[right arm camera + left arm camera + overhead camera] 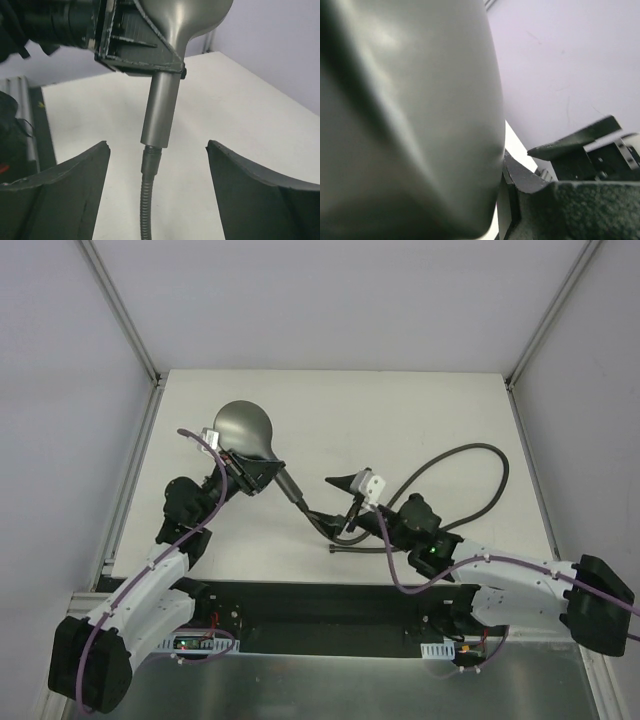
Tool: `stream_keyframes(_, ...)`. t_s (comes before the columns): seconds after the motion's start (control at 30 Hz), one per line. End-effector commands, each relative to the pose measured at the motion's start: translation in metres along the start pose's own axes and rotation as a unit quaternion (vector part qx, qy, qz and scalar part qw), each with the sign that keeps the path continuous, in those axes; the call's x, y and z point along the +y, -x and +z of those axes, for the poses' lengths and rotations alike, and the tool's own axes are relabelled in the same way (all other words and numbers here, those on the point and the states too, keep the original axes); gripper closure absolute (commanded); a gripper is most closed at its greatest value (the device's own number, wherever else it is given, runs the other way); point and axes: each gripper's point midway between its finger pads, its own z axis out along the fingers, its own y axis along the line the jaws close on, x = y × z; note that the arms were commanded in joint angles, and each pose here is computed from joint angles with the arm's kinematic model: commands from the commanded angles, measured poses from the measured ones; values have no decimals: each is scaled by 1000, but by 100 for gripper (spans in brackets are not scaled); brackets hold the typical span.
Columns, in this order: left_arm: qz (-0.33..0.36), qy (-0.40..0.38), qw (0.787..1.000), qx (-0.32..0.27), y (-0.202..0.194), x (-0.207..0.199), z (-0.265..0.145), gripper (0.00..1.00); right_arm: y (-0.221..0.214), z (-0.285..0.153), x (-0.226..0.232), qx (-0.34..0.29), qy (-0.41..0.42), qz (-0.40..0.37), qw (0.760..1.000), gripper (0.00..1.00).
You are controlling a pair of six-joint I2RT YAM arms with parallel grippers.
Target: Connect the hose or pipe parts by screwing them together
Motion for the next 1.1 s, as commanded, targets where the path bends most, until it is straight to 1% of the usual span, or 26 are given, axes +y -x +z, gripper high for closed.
stream_keyframes(0.0, 44, 14, 998, -47, 33, -16, -2, 100, -4, 2, -27, 62, -110, -186, 974, 16)
stream_keyframes(0.03, 43, 20, 998, -51, 34, -15, -3, 100, -2, 7, -25, 67, -111, -197, 972, 11)
stream_keyframes(0.07, 42, 22, 998, -51, 33, -14, -3, 100, -4, 10, -15, 73, -104, -215, 968, 10)
stream_keyframes(0.13, 39, 24, 997, -56, 35, -14, -5, 100, -17, 17, -15, 100, -119, -238, 959, 9)
stream_keyframes(0.17, 38, 23, 997, -56, 35, -15, -5, 100, -12, 24, -7, 98, -119, -246, 957, 9)
stream_keyframes(0.2, 37, 23, 997, -58, 35, -16, -6, 100, -23, 27, -9, 116, -130, -255, 951, 9)
stream_keyframes(0.27, 34, 27, 997, -59, 35, -14, -6, 100, -20, 37, -1, 116, -132, -263, 948, 9)
stream_keyframes(0.3, 34, 27, 997, -59, 36, -15, -6, 100, -29, 40, -3, 132, -142, -273, 942, 9)
stream_keyframes(0.47, 33, 28, 997, -60, 38, -17, -7, 100, -42, 52, 2, 155, -157, -287, 932, 11)
stream_keyframes(0.7, 33, 27, 997, -60, 39, -18, -7, 100, -59, 57, 9, 180, -158, -284, 928, 13)
stream_keyframes(0.83, 38, 28, 997, -63, 41, -20, -8, 100, -66, 56, 15, 186, -155, -270, 932, 13)
stream_keyframes(1.0, 42, 30, 996, -68, 44, -22, -9, 100, -71, 59, 19, 190, -154, -267, 932, 18)
stream_keyframes(1.07, 42, 30, 996, -70, 46, -24, -10, 100, -70, 60, 18, 190, -160, -267, 931, 22)
